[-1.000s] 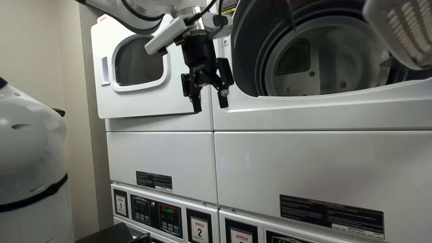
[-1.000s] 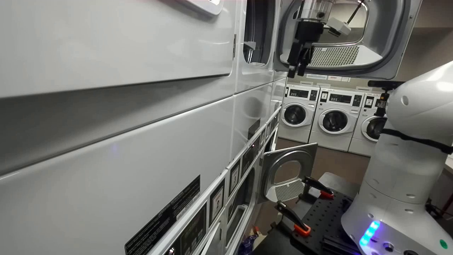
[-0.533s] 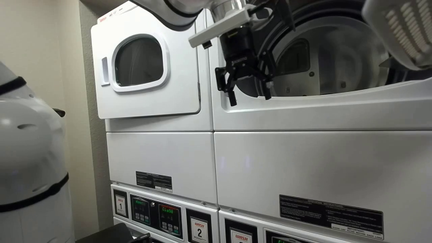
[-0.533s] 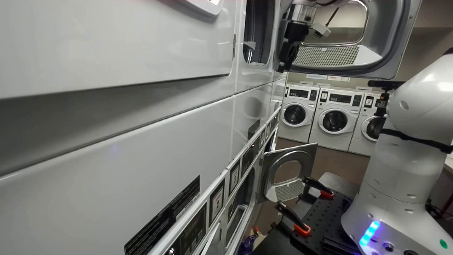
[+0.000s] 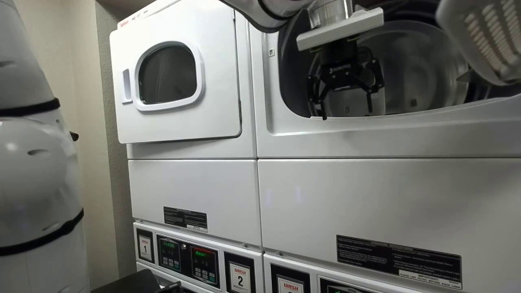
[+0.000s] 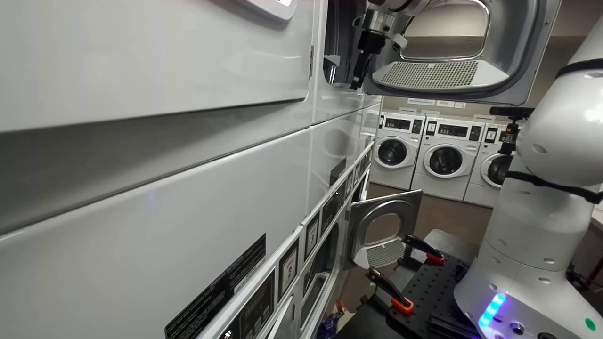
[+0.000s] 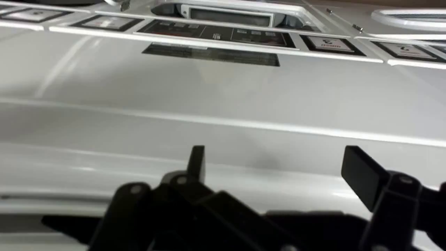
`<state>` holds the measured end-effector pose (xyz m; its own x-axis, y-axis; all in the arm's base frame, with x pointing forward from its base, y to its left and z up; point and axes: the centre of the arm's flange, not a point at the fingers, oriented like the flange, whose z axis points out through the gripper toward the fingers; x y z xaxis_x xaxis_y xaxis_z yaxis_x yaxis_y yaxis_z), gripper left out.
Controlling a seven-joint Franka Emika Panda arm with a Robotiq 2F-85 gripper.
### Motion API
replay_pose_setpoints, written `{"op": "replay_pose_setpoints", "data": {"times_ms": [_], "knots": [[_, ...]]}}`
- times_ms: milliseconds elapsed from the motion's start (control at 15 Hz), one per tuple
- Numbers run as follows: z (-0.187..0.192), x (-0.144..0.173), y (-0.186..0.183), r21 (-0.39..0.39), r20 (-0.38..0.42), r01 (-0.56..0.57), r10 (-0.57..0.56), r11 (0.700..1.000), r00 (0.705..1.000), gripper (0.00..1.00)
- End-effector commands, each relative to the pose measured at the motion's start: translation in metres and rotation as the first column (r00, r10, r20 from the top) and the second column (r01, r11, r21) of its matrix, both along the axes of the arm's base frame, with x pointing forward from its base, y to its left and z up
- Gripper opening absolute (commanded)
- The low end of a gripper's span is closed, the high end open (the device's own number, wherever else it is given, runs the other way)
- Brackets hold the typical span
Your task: Remove the black sock from the second upper dryer
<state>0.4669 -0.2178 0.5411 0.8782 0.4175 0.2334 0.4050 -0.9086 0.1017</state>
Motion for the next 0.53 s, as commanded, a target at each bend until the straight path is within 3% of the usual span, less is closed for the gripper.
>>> {"op": "replay_pose_setpoints", "data": {"times_ms": [0,467], "knots": [[0.020,0.053,-0.025,0.001,0.043,-0.050,0.050,0.999,0.998,1.00],[0.009,0.087,-0.058,0.017,0.083,-0.029,0.027,0.999,0.996,1.00]]}}
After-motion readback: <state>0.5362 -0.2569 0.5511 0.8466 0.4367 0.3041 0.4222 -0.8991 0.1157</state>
